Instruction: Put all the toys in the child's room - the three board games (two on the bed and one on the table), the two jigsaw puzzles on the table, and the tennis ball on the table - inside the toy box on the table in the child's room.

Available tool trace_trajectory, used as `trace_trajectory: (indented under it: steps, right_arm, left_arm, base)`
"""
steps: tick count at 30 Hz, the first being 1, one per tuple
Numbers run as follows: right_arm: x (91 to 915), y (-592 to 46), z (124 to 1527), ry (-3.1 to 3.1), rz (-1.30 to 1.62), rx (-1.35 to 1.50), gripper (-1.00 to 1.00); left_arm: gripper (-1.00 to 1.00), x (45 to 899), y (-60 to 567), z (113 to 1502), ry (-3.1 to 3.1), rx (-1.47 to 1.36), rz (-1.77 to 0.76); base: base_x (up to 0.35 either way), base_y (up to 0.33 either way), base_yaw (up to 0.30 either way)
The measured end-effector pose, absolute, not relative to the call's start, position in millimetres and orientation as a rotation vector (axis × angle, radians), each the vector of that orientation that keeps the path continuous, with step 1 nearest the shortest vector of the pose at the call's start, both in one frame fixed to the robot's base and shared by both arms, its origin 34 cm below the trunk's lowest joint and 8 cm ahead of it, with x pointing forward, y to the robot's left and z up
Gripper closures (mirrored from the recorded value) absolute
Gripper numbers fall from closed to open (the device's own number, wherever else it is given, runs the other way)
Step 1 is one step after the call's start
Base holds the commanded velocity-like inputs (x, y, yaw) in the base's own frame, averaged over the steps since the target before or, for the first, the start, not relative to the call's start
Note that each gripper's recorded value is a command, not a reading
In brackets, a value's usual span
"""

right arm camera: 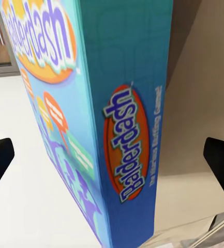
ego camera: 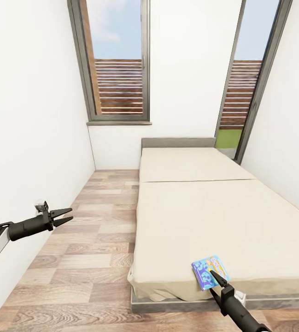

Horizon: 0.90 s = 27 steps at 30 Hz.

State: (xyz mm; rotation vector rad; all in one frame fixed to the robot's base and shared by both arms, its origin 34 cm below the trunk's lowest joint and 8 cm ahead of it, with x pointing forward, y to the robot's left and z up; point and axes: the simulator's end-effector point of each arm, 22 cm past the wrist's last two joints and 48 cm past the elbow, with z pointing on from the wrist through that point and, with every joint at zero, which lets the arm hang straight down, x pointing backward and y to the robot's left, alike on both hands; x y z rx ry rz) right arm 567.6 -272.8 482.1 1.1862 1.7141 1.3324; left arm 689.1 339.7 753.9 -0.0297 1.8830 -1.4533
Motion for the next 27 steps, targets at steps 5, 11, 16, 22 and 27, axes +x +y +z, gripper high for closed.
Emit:
trace_trajectory:
  steps: [5,11,16,22,27]
  right_arm:
    - [567,-272,481,1.722,1.327,1.182,1.00]
    - [568,-272,482,1.715,1.337,1.186,1.00]
    - [571,-271,493,1.724,1.334,1.180,1.00]
    - [576,-269,508,1.723,1.344,1.173,1.00]
    - [582,-268,519,1.734,1.334,1.158,1.00]
  left_arm:
    - [-1.00,689,340,754,1.883,-0.030,-1.453]
    - [-1.00,689,340,755,1.881,-0.031,-1.454]
    - [-1.00,691,341,766,1.879,-0.040,-1.464]
    - [-1.00,693,341,779,1.882,-0.055,-1.477]
    - [-1.00,695,340,790,1.881,-0.056,-1.480]
  base:
    - [0.000,0.000,0.000]
    - [0.000,0.000,0.000]
    - [0.000,0.000,0.000]
    - [0.000,0.000,0.000]
    - [0.000,0.000,0.000]
